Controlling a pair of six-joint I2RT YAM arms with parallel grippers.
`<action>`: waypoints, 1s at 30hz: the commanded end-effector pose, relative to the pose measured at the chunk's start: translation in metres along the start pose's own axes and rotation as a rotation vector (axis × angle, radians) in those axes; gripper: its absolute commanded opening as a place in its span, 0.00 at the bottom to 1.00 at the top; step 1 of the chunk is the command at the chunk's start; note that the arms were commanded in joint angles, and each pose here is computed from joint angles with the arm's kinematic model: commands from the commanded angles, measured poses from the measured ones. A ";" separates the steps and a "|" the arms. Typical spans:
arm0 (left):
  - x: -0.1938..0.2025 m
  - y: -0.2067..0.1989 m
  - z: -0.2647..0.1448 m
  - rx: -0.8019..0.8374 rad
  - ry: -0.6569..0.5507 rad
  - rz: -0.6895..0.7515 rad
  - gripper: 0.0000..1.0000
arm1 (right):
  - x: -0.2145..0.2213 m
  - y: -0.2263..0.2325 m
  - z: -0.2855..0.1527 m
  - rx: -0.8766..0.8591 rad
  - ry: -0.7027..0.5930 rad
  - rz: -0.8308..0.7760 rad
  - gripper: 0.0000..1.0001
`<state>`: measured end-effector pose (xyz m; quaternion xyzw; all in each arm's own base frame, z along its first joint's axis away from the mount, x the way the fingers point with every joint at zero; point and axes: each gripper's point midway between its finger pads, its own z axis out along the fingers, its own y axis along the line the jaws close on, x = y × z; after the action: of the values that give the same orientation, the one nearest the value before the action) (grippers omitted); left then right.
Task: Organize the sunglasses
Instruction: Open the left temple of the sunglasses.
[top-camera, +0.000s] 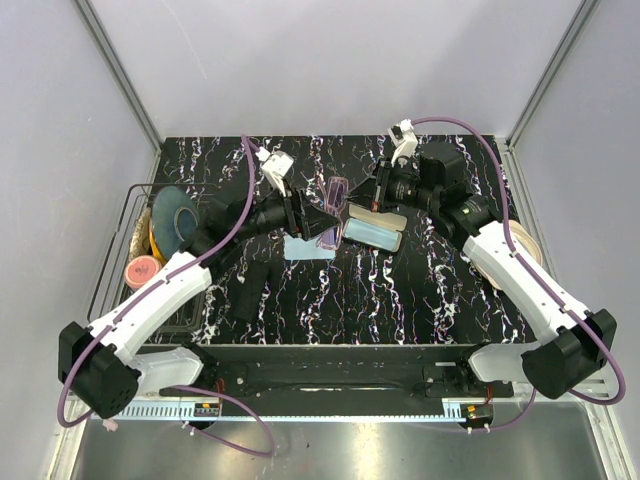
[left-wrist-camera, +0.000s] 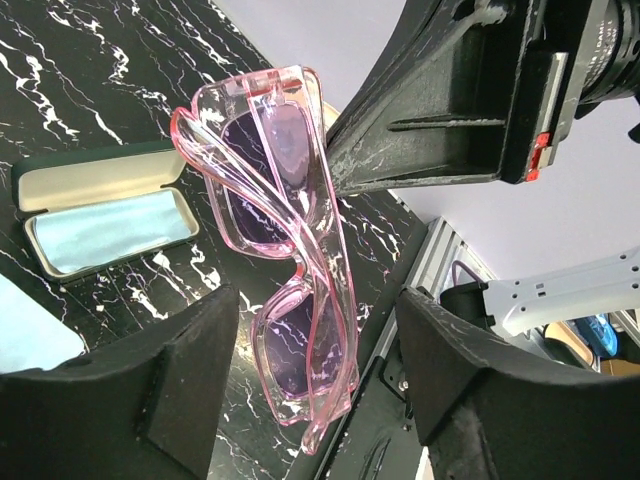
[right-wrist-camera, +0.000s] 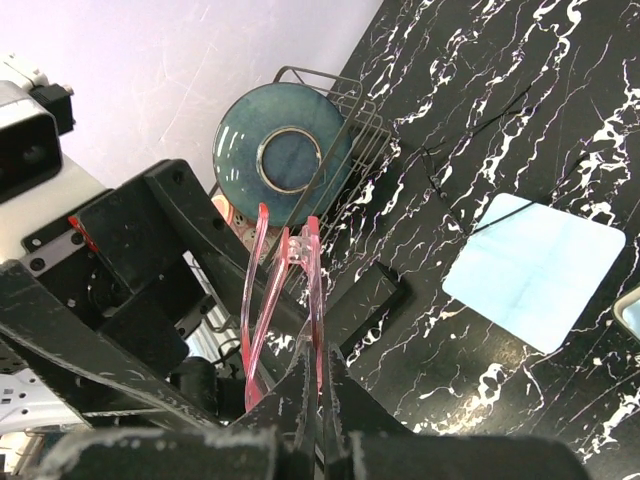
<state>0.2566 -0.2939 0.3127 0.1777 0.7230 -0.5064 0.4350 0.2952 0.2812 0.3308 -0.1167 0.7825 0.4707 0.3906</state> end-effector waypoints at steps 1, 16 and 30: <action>-0.010 -0.008 0.004 0.029 -0.022 0.041 0.67 | -0.015 0.016 0.000 -0.039 -0.048 0.023 0.00; -0.032 -0.008 -0.019 -0.078 -0.124 0.164 0.99 | -0.007 0.014 0.002 -0.053 -0.027 0.029 0.00; -0.033 -0.005 -0.031 -0.079 -0.156 0.123 0.42 | -0.010 0.027 -0.002 -0.114 -0.029 0.004 0.00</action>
<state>0.2553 -0.2549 0.3395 0.1566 0.7112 -0.4418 0.5239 0.2928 0.2859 0.3326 -0.1022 0.7799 0.4911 0.3744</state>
